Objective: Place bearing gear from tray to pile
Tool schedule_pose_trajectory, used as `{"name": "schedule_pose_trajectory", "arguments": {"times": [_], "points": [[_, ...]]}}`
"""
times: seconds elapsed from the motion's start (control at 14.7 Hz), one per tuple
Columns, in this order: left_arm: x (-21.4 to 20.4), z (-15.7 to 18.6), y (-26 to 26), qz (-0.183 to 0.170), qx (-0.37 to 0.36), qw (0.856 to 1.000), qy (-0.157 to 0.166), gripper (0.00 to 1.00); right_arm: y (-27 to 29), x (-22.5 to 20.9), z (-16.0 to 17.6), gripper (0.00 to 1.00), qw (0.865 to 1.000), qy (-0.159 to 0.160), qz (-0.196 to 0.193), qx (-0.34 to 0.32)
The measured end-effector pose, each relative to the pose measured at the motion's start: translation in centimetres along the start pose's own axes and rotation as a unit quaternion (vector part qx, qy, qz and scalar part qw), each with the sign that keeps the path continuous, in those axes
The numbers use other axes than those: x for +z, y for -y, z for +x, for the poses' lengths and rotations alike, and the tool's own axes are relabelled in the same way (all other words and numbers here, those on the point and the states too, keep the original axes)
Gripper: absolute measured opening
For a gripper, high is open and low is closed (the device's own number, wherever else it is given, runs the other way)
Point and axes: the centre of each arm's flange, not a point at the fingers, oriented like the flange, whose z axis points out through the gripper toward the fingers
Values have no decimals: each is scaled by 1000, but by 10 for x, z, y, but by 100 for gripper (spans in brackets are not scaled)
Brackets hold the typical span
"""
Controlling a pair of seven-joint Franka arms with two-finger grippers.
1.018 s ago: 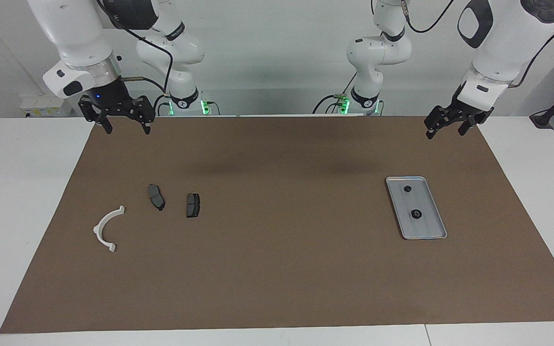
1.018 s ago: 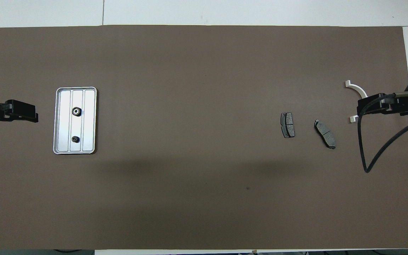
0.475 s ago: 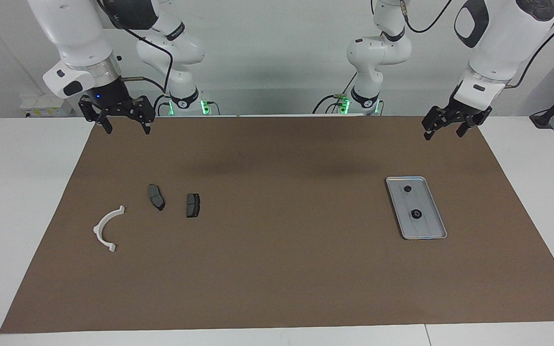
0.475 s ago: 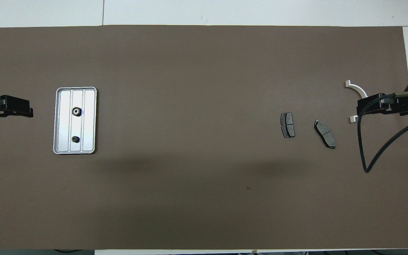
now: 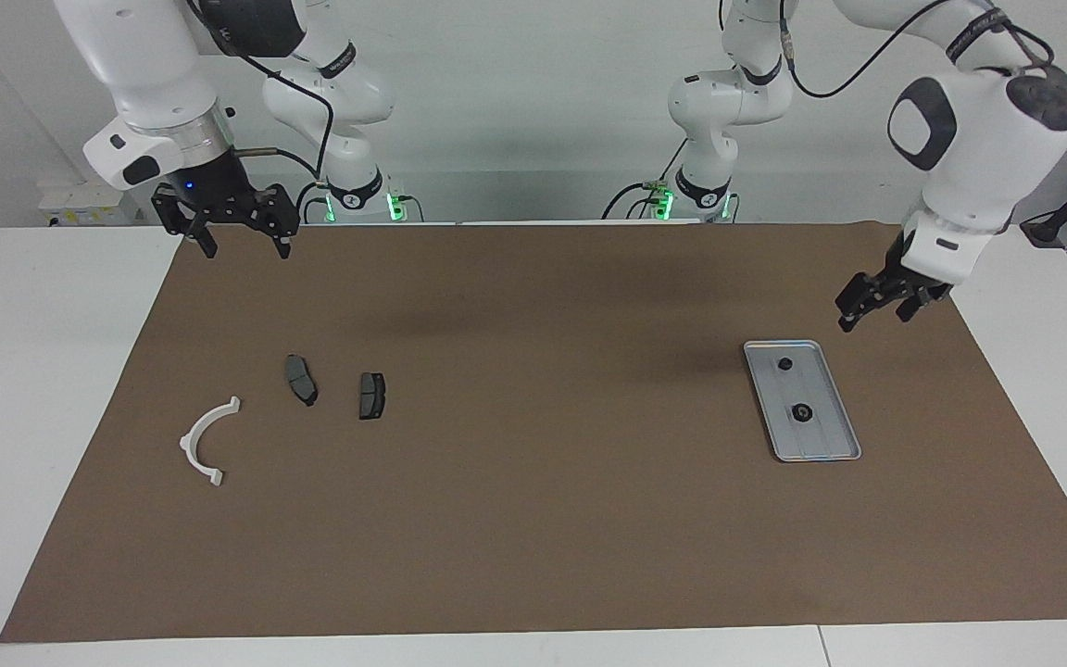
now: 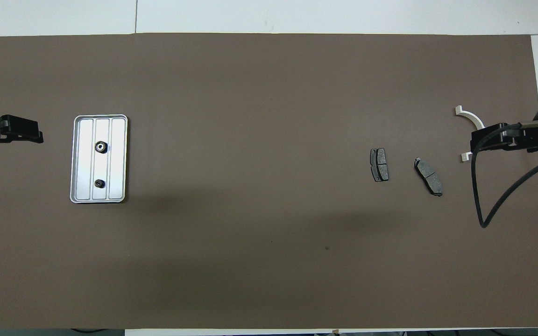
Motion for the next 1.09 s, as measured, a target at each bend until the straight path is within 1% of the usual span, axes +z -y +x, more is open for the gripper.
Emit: {"name": "schedule_pose_trajectory", "arguments": {"times": [0.14, 0.34, 0.48, 0.61, 0.68, 0.81, 0.88, 0.95, 1.02, 1.09], "points": [[51, 11, -1, 0, 12, 1000, 14, 100, 0, 0, 0, 100, 1000, 0, 0, 0], [111, 17, 0, 1, 18, 999, 33, 100, 0, 0, 0, 100, 1000, 0, 0, 0], [138, 13, 0, 1, 18, 999, 42, 100, 0, 0, 0, 100, 1000, 0, 0, 0], [153, 5, -1, 1, 18, 999, 44, 100, -1, 0, 0, 100, 1000, 0, 0, 1], [158, 3, -1, 1, 15, 999, 46, 92, -1, 0, 0, 100, 1000, 0, 0, 1], [163, -1, -2, 1, 5, 999, 43, 81, 0, 0, 0, 100, 1000, 0, 0, 0], [166, -2, -3, 0, 2, 999, 40, 81, 0, 0, 0, 100, 1000, 0, 0, 0], [169, -4, -3, 0, 1, 999, 36, 74, 0, 0, 0, 100, 1000, 0, 0, 0], [172, -5, -4, 0, 1, 999, 35, 70, 0, 0, 0, 100, 1000, 0, 0, 0], [175, -6, -4, 0, 0, 999, 33, 70, 0, -1, 0, 100, 1000, 0, 0, 0]]}}
